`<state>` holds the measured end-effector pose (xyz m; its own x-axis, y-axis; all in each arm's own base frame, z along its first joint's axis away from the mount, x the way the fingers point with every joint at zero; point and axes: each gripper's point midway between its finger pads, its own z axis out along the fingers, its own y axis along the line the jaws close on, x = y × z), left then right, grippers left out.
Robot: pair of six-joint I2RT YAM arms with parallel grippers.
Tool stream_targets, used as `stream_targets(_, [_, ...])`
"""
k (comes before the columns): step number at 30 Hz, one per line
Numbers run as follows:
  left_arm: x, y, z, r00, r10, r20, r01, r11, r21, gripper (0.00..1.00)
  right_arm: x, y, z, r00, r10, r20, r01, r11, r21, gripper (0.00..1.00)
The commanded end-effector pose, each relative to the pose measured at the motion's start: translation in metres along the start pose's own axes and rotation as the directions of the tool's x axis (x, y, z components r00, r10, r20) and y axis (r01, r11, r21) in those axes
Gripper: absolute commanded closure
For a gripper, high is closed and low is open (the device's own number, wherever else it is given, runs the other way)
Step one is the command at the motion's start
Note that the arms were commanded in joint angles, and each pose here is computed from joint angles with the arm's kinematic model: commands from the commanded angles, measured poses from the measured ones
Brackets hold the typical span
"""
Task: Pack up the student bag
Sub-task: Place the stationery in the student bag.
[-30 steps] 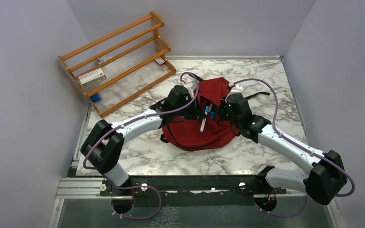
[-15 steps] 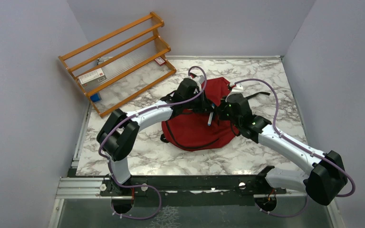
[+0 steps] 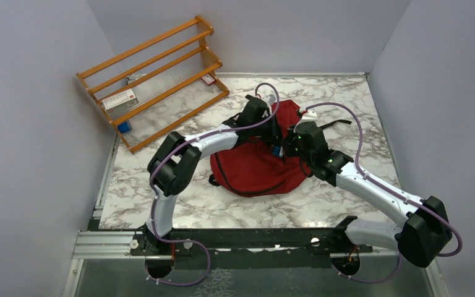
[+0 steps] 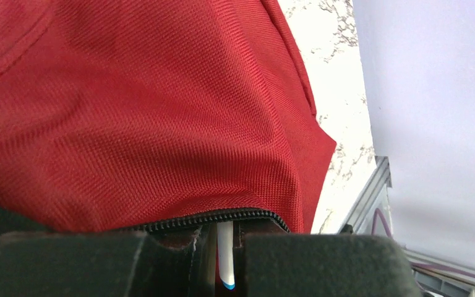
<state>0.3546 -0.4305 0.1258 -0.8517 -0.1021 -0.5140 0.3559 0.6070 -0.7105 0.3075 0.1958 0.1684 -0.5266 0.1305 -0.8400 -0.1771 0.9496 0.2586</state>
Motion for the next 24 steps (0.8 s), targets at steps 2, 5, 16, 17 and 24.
stream_targets(2, [-0.031,-0.023,0.014,0.997,0.009,0.082,-0.015,0.998,0.065,1.0,0.001,0.008,-0.003,1.0,0.026,-0.005,-0.026,0.999,-0.038,0.99])
stream_targets(5, [-0.029,-0.019,0.016,0.997,0.017,0.073,-0.021,0.998,0.051,0.89,0.002,0.007,-0.004,1.0,0.03,-0.006,-0.031,0.999,-0.037,0.99])
stream_targets(16, [-0.021,-0.019,-0.009,0.997,0.052,0.061,-0.053,0.998,0.016,0.59,0.001,0.006,-0.002,1.0,0.014,-0.004,-0.015,0.999,-0.03,0.99])
stream_targets(17, [-0.022,-0.02,-0.013,0.997,0.056,0.06,-0.057,0.998,0.012,0.59,0.001,0.005,-0.002,1.0,0.012,-0.003,-0.012,1.0,-0.026,0.99])
stream_targets(24, [-0.014,-0.021,-0.044,0.995,0.086,0.045,-0.085,0.996,-0.029,0.59,0.001,0.003,-0.002,1.0,-0.002,-0.001,0.001,1.0,-0.02,0.99])
